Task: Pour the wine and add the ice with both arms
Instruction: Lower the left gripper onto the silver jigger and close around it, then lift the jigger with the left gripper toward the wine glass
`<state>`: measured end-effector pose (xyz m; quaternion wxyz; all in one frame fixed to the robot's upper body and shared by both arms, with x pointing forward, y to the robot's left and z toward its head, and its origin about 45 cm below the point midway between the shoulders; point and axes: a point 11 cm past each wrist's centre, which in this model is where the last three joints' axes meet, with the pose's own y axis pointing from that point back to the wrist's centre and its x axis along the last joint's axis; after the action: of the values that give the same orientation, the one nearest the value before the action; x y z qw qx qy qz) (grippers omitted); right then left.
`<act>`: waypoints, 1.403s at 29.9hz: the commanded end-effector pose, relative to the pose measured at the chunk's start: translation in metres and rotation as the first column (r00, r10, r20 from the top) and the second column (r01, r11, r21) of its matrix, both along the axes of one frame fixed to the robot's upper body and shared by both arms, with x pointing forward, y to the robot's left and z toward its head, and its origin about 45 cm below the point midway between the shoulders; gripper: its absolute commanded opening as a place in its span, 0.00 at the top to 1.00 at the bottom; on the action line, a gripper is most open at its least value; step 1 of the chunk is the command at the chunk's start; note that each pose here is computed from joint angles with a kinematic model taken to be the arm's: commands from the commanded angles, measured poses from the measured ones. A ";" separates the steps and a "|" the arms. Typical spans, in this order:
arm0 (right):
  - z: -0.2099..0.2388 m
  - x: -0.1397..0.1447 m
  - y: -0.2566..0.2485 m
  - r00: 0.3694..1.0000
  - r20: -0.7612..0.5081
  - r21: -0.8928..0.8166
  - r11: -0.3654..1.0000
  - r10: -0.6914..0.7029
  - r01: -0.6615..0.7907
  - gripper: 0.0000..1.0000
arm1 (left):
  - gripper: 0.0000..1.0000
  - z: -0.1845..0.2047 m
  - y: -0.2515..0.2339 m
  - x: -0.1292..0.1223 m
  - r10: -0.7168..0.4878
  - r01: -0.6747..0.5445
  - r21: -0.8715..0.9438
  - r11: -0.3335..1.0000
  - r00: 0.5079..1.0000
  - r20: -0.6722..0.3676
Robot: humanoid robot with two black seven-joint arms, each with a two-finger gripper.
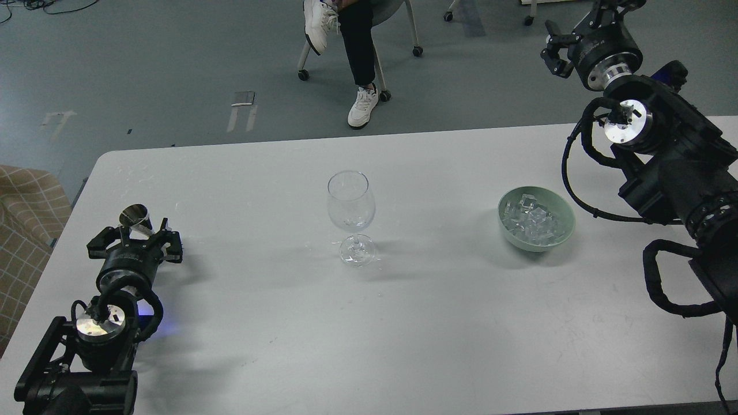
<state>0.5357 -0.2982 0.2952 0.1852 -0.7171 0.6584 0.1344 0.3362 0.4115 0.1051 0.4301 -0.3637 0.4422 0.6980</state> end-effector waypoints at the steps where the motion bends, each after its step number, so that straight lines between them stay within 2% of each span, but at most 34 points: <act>1: 0.000 0.000 -0.001 1.000 0.000 -0.001 1.000 -0.001 0.001 0.00 | 0.47 0.001 0.000 0.001 0.000 0.000 0.001 1.000 1.000 0.004; 3: 0.000 0.000 -0.001 1.000 0.000 -0.001 1.000 -0.001 0.001 0.00 | 0.51 0.002 0.001 0.002 0.002 -0.002 0.002 1.000 1.000 0.006; 14: 0.000 0.000 -0.001 1.000 -0.001 -0.002 1.000 0.000 0.000 0.00 | 0.62 0.000 0.005 0.006 -0.005 0.005 0.003 1.000 0.999 0.046; 19: -0.005 -0.002 -0.002 1.000 -0.009 -0.002 1.000 -0.003 0.003 0.00 | 0.63 0.001 0.007 0.005 0.005 -0.005 0.007 1.000 0.999 0.054; 23: -0.005 -0.002 -0.005 1.000 -0.009 -0.004 1.000 -0.007 0.007 0.00 | 0.64 0.008 0.006 0.006 -0.013 0.011 0.013 1.000 0.992 0.124; 27: -0.005 -0.002 -0.006 1.000 -0.009 -0.006 1.000 -0.010 0.010 0.00 | 0.66 0.011 0.005 0.007 -0.022 0.019 0.017 1.000 0.988 0.152; 29: -0.004 -0.002 -0.006 1.000 -0.007 -0.006 1.000 -0.010 0.010 0.00 | 0.74 0.014 0.005 0.007 -0.021 0.017 0.023 1.000 0.987 0.162; 31: -0.003 -0.002 -0.007 1.000 -0.007 -0.006 1.000 -0.011 0.011 0.00 | 0.78 0.014 0.006 0.007 -0.015 0.011 0.025 1.000 0.986 0.165; 35: -0.003 -0.002 -0.007 1.000 -0.007 -0.006 1.000 -0.011 0.011 0.00 | 0.79 0.020 0.006 0.009 -0.016 0.009 0.035 0.999 0.981 0.193; 38: -0.003 -0.002 -0.007 1.000 -0.007 -0.006 1.000 -0.011 0.011 0.00 | 0.87 0.025 0.005 0.008 -0.031 0.022 0.042 0.999 0.971 0.238; 42: -0.002 -0.002 -0.012 1.000 -0.005 -0.011 1.000 -0.019 0.019 0.00 | 0.89 0.035 0.000 0.011 -0.057 0.046 0.048 0.998 0.964 0.259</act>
<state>0.5336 -0.3059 0.2915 0.1812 -0.7132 0.6638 0.1336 0.3455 0.4147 0.1327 0.5000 -0.4299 0.3787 0.6494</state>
